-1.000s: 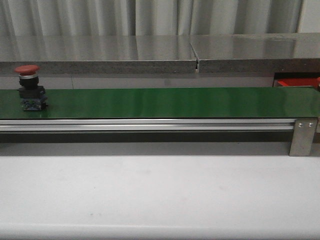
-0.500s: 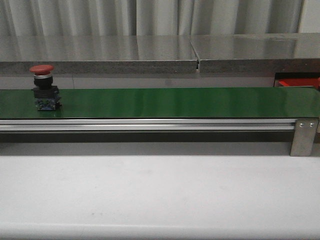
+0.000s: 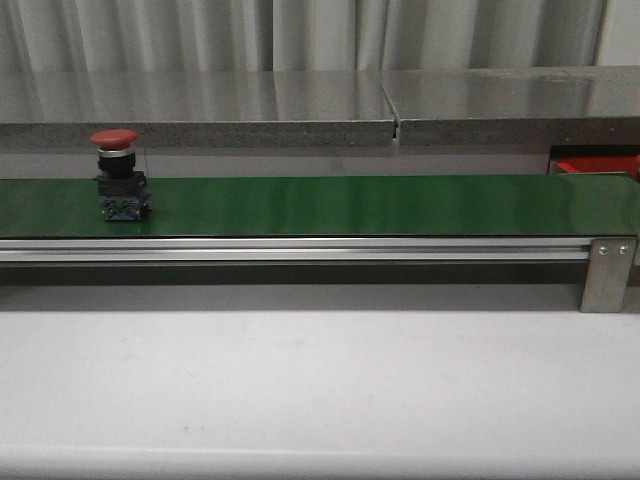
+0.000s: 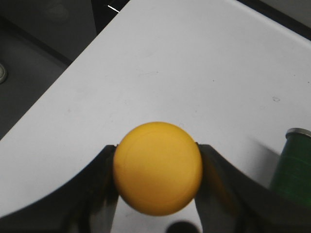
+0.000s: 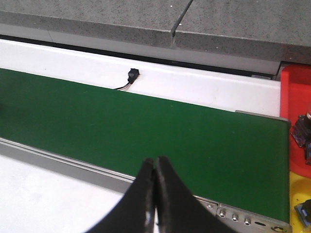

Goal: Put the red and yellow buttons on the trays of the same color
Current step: 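Set the yellow button on the belt and open the left gripper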

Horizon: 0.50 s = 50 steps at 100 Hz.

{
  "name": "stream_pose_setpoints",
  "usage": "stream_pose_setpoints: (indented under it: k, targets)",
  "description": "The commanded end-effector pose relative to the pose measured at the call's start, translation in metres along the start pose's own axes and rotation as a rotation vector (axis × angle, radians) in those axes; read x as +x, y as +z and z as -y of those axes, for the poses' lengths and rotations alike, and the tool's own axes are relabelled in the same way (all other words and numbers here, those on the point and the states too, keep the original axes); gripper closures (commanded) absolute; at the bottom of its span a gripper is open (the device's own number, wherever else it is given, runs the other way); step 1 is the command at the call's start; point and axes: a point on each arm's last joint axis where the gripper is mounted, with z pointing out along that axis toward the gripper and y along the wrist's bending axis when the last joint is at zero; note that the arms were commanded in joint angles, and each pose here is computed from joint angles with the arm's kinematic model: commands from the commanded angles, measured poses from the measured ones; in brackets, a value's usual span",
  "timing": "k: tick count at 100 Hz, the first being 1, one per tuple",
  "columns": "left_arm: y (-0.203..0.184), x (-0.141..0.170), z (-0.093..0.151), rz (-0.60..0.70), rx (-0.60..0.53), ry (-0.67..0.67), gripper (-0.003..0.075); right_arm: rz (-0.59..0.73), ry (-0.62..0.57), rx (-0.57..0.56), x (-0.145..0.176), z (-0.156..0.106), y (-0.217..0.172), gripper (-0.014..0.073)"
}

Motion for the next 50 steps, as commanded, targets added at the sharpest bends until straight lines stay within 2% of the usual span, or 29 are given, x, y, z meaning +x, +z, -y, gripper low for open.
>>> stream_pose_setpoints:
  k: [1, 23, 50]
  targets:
    - [-0.041, -0.023, 0.010, 0.163, 0.011, 0.004, 0.0482, 0.067, -0.006, 0.022, -0.012, 0.000, -0.006, 0.0671]
    - [-0.063, -0.016, 0.034, 0.171, 0.065, 0.036, 0.0482, 0.067, -0.006, 0.022, -0.012, 0.000, -0.006, 0.0671]
    - [-0.054, 0.006, 0.070, 0.110, 0.133, 0.097, 0.0482, 0.067, -0.006, 0.022, -0.012, 0.000, -0.006, 0.0671]
